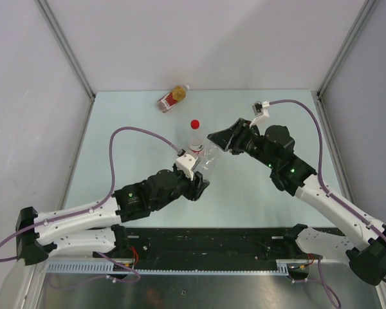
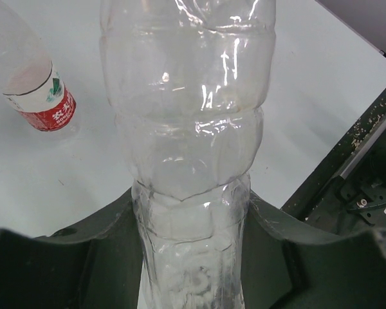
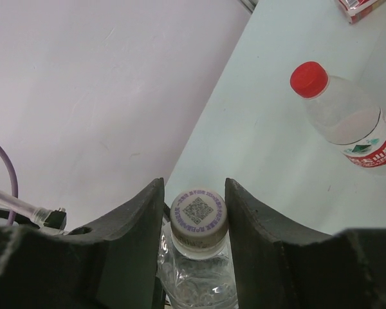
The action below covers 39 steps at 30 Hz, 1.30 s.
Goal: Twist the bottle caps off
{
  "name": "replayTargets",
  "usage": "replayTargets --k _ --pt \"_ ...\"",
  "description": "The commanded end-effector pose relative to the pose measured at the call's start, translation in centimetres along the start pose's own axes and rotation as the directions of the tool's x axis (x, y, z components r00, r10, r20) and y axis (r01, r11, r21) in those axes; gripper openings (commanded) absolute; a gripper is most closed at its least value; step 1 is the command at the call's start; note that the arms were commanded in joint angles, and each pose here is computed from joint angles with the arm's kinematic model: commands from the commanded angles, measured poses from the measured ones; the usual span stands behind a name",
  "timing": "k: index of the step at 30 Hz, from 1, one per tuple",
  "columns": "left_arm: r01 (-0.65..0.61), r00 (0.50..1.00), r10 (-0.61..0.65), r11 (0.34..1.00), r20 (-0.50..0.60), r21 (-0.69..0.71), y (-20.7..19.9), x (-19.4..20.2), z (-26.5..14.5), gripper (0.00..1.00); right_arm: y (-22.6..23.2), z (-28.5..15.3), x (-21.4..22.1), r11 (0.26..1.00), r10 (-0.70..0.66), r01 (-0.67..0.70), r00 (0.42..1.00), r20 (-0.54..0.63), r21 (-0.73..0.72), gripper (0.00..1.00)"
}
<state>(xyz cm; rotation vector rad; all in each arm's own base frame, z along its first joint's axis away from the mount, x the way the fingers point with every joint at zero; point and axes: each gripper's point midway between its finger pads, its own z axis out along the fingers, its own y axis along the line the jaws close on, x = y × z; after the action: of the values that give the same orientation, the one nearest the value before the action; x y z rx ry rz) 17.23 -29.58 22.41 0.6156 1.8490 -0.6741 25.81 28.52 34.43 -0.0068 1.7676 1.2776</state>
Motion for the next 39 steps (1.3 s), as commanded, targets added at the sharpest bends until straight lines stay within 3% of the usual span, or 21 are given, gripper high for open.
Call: replayTargets --k 1,6,8,27,34,39 --pt "0.001 0.999 -0.001 1.0 0.038 -0.005 -0.5 -1.9 -0.1 0.0 0.7 0.3 -1.4 1.0 0.01 -0.009 0.999 0.052 -0.019 0.42" --pt "-0.006 1.0 0.007 1.0 0.026 -0.018 -0.2 -1.5 0.0 0.0 0.3 0.2 -1.6 1.0 0.014 -0.014 0.998 0.064 -0.001 0.08" --pt "-0.009 1.0 0.01 1.0 0.022 -0.021 -0.2 -1.4 0.0 0.0 0.1 0.2 -1.7 1.0 0.01 -0.01 0.998 0.066 0.004 0.02" --pt "-0.021 1.0 0.019 0.993 0.025 0.118 -2.5 -1.2 -0.1 0.0 1.4 -2.0 -1.1 0.989 -0.099 0.103 0.994 0.035 -0.105 0.0" --pt "-0.029 0.997 0.01 0.968 0.079 0.25 -4.3 -1.8 -1.3 0.0 3.4 -3.3 -0.6 0.959 -0.145 0.146 0.989 0.021 -0.241 0.0" --pt "-0.061 0.984 -0.027 0.882 0.179 0.468 -7.6 -3.3 -3.5 0.0 4.7 -4.2 -0.3 0.931 -0.166 0.162 0.986 0.015 -0.328 0.0"
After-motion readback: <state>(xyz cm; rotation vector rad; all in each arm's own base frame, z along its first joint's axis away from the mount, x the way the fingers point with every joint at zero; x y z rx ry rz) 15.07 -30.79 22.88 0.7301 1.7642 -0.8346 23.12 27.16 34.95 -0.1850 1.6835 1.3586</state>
